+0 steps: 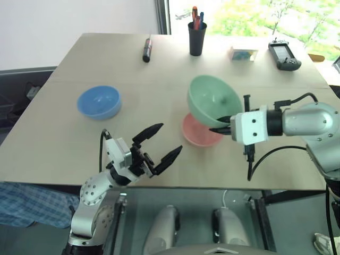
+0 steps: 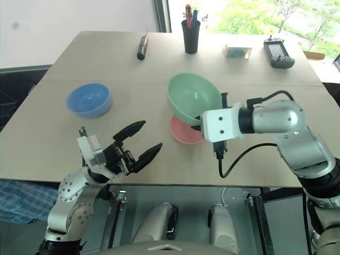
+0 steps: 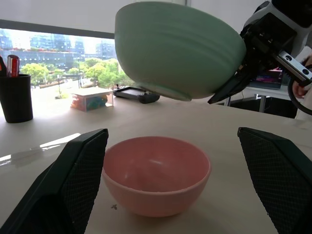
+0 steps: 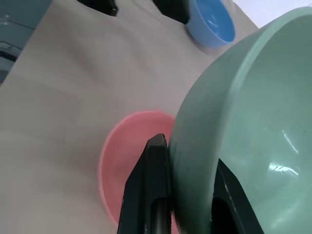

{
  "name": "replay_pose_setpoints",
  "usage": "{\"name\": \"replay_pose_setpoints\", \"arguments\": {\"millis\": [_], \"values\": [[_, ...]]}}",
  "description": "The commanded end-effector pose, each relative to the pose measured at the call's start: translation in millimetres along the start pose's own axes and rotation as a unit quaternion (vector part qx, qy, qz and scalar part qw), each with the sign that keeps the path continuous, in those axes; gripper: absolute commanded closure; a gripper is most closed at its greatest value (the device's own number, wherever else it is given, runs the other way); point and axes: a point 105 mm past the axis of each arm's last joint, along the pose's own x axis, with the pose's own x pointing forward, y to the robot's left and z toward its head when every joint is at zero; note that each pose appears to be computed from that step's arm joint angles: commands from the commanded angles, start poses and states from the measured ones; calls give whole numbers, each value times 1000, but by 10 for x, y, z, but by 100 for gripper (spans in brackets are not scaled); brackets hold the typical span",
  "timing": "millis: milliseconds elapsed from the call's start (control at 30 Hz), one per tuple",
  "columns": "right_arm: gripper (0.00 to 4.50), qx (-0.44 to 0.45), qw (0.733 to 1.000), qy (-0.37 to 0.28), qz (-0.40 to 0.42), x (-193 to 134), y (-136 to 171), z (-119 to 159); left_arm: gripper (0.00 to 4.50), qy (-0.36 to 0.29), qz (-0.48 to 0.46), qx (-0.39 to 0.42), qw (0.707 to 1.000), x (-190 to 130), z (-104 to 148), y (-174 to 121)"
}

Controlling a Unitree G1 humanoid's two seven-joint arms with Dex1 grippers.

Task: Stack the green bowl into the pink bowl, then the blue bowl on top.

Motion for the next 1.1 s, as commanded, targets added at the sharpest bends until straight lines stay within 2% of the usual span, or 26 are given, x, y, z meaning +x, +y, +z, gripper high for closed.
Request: {"name": "replay_pose_setpoints", "arguments": {"millis": [33, 100, 233, 267, 400, 467, 567, 833, 967, 1033, 1100], "values": [[255, -27, 999, 4, -21, 12, -96, 73, 0, -14, -3, 11, 1000, 0, 63, -11], [161, -29, 999, 10, -18, 29, -84, 55, 0, -14, 1, 11, 1000, -13, 63, -4], [13, -28, 999, 14, -34, 31, -107, 33, 0, -10, 1, 8, 1000, -40, 39, -33], [5, -24, 999, 16, -43, 23, -126, 18, 0, -10, 1, 7, 1000, -41, 35, -37], [5, 6, 996, 11, -88, -48, -202, -46, 0, -11, 4, 7, 1000, -44, 33, -36], [5, 57, 989, -14, -136, -132, -287, -84, 0, -9, 12, 11, 1000, -56, 31, -6], [5, 118, 980, -45, -153, -260, -264, -148, 0, 3, 37, 14, 999, -89, 3, 81], [5, 238, 953, -154, -110, -622, -104, -89, 0, 46, 97, 50, 993, -199, -30, 277], [5, 272, 945, -159, -82, -740, -76, -87, 0, 78, 146, 86, 983, -274, -4, 491], [5, 277, 942, -166, -84, -780, -122, -60, 0, 98, 179, 136, 969, -324, 34, 640], [5, 275, 944, -170, -73, -809, -122, -27, 0, 141, 226, 194, 944, -451, 68, 841]]}}
